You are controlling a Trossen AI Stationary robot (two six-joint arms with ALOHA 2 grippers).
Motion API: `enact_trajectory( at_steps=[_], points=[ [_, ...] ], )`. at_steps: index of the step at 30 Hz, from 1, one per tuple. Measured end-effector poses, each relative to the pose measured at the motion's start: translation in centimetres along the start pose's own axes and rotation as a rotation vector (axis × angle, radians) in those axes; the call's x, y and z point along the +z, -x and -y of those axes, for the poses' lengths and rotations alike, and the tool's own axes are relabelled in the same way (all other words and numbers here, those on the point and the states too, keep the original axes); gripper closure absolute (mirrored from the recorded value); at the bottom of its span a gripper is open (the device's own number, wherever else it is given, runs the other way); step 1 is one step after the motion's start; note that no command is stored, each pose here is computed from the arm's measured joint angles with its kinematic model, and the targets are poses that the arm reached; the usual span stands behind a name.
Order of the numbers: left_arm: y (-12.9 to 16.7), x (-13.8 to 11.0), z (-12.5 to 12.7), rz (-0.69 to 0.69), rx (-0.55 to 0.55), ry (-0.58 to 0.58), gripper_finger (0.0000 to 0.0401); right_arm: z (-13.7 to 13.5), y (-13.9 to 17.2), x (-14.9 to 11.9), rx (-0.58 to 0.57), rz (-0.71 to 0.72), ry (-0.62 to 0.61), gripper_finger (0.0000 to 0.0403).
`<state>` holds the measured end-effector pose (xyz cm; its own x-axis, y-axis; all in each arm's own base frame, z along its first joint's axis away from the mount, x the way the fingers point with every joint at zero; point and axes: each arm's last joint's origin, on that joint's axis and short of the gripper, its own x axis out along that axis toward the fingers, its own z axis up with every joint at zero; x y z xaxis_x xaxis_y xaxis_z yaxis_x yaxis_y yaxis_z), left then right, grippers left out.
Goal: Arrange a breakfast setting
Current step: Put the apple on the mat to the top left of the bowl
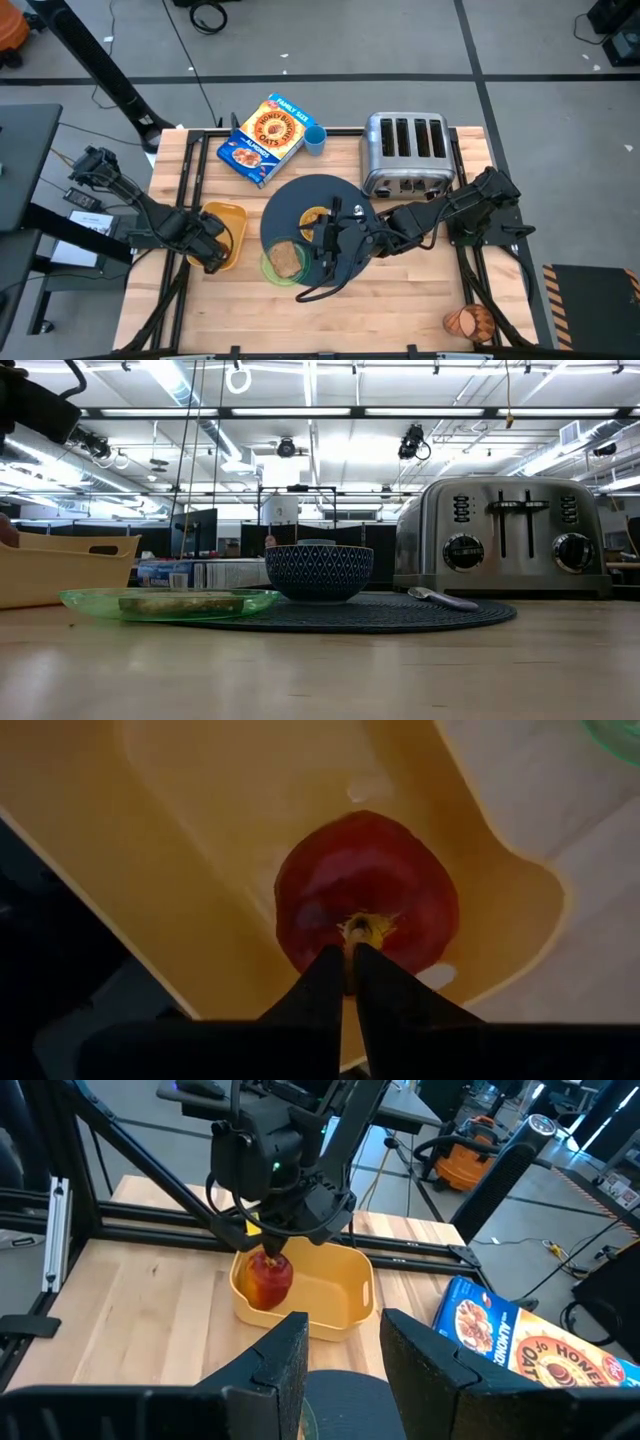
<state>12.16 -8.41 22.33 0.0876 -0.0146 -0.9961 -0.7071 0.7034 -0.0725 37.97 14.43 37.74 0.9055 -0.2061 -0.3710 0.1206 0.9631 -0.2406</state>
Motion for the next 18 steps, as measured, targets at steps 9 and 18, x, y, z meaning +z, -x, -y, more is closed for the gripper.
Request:
enact_trajectory(
  at_steps=[9,18],
  points=[
    [0.0,0.1,-0.03,0.032,0.009,-0.026,0.0379,0.19,-0.11,-0.04,-0.004,-0.005,0.0,0.0268],
    [-0.71,0.19,0.59,0.026,0.061,-0.102,0.0379,0.19,-0.11,-0.05,-0.004,-0.006,0.0,0.0268]
  ],
)
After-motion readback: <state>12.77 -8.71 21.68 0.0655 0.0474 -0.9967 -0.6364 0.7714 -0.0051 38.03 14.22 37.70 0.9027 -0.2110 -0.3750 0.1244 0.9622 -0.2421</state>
